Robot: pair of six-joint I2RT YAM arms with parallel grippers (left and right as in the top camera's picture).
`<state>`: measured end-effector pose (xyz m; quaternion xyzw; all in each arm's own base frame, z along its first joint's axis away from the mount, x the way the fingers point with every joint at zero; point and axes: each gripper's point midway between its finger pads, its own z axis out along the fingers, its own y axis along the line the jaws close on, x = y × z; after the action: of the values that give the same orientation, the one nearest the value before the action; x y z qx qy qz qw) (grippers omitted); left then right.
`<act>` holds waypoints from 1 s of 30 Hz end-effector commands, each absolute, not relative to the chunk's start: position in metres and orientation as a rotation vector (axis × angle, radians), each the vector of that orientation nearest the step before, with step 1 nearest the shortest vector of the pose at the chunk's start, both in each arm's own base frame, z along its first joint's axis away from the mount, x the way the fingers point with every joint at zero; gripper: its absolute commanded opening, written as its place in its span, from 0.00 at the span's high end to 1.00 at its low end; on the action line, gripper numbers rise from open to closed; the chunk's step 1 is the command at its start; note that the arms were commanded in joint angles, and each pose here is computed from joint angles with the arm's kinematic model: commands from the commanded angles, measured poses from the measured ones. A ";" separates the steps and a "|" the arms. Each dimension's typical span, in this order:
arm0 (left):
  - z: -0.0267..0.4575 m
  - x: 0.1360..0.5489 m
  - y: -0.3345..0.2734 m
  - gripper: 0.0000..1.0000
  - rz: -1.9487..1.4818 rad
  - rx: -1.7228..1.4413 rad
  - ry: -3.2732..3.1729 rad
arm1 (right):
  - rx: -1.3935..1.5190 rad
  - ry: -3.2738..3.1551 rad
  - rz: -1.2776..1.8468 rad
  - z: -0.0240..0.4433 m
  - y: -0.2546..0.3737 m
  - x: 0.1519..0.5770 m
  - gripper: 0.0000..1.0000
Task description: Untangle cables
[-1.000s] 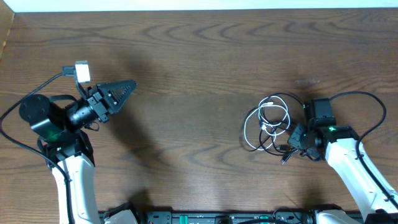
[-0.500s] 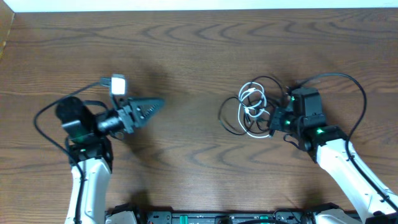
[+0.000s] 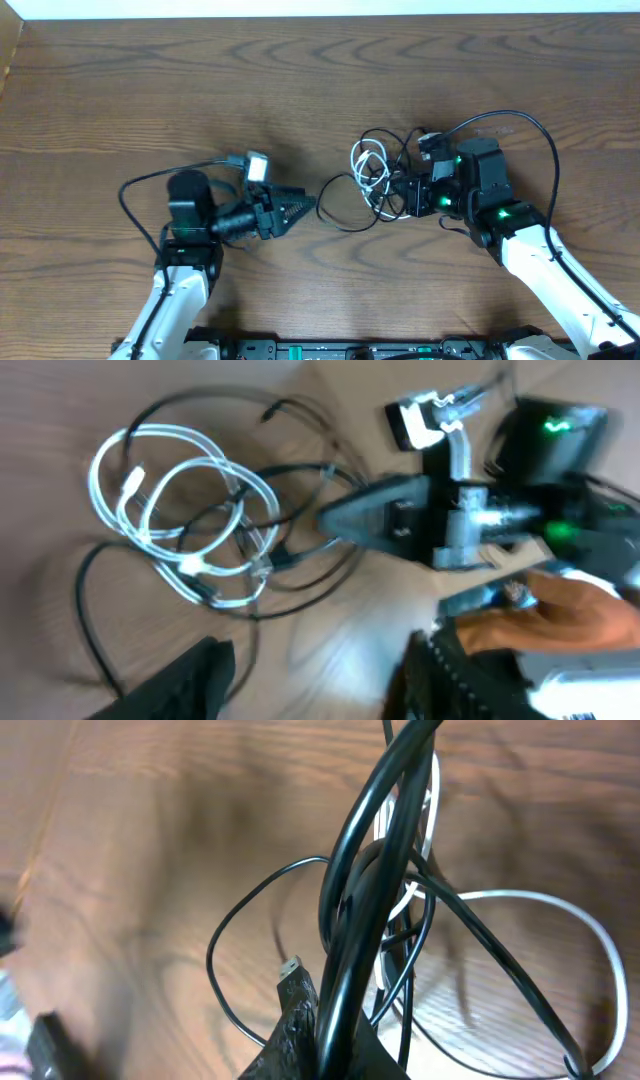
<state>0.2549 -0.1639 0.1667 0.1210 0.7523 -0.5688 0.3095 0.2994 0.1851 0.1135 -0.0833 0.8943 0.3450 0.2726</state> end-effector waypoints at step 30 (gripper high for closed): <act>0.123 0.250 -0.193 0.38 -1.235 0.406 2.134 | 0.462 2.641 -0.023 0.050 0.051 0.278 0.01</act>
<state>0.2504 -0.1917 0.1224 0.1456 0.8115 -0.4735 0.3100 0.2746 0.0542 0.0470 0.1505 0.9648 0.0036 0.2155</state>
